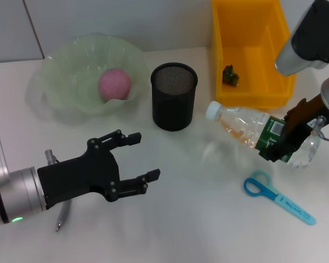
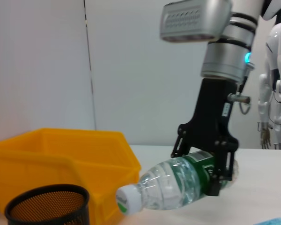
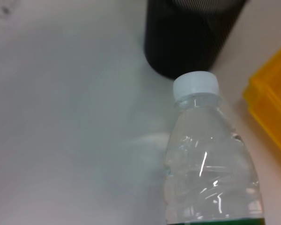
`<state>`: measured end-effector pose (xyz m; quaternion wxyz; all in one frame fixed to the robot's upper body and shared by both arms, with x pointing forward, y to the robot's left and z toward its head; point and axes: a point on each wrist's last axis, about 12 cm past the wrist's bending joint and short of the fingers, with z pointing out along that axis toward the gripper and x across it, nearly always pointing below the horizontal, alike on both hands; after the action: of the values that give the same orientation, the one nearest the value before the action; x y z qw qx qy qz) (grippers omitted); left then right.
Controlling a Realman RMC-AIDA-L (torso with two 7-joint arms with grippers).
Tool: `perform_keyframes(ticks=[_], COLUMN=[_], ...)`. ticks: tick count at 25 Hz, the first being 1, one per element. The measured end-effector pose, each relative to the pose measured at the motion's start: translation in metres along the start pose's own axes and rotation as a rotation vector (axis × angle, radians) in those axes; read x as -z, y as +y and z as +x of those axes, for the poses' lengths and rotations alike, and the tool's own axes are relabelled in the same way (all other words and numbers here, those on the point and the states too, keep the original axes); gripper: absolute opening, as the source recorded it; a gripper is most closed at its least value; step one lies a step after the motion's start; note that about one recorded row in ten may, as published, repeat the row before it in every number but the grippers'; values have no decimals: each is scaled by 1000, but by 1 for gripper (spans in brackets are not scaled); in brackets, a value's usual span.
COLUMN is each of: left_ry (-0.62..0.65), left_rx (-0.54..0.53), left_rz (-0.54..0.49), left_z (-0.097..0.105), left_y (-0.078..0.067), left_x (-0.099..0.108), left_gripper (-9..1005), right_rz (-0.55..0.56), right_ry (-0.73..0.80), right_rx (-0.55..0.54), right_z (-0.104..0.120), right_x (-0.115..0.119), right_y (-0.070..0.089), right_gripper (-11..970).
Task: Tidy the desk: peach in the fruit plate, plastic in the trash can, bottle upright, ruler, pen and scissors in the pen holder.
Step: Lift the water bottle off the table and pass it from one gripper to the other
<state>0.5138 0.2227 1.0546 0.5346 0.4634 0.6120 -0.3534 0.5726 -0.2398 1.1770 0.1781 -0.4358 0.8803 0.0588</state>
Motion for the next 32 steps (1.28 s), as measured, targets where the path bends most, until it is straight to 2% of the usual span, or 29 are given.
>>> perform_keyframes(ticks=[5, 9, 13, 16, 18, 19, 22, 28, 32], left_ry=[-23, -37, -43, -69, -77, -95, -119, -146, -169], left_rx=[3, 6, 8, 25, 31, 45, 57, 63, 76], left_rz=[-15, -33, -38, -94, -111, -142, -165, -178, -201], left_z=[-2, -3, -3, -3, -3, -3, -3, -5, -7], left_y=[1, 3, 3, 6, 7, 9, 10, 10, 13], left_x=[2, 4, 5, 14, 16, 19, 23, 26, 27], left_gripper=[755, 754, 753, 753, 752, 752, 752, 751, 750], right_rz=[-12, -33, -45, -72, -77, -88, -97, -107, -100], right_ry=[-96, -240, -347, -504, -539, -611, -689, -775, -912], right_rx=[24, 81, 102, 105, 103, 99, 113, 112, 130], right_z=[7, 16, 26, 44, 48, 56, 69, 84, 97], right_x=[13, 25, 30, 32, 31, 28, 22, 2, -14], right_y=[10, 20, 24, 24, 23, 22, 21, 19, 20], right_gripper=[772, 772, 772, 772, 772, 772, 772, 772, 772])
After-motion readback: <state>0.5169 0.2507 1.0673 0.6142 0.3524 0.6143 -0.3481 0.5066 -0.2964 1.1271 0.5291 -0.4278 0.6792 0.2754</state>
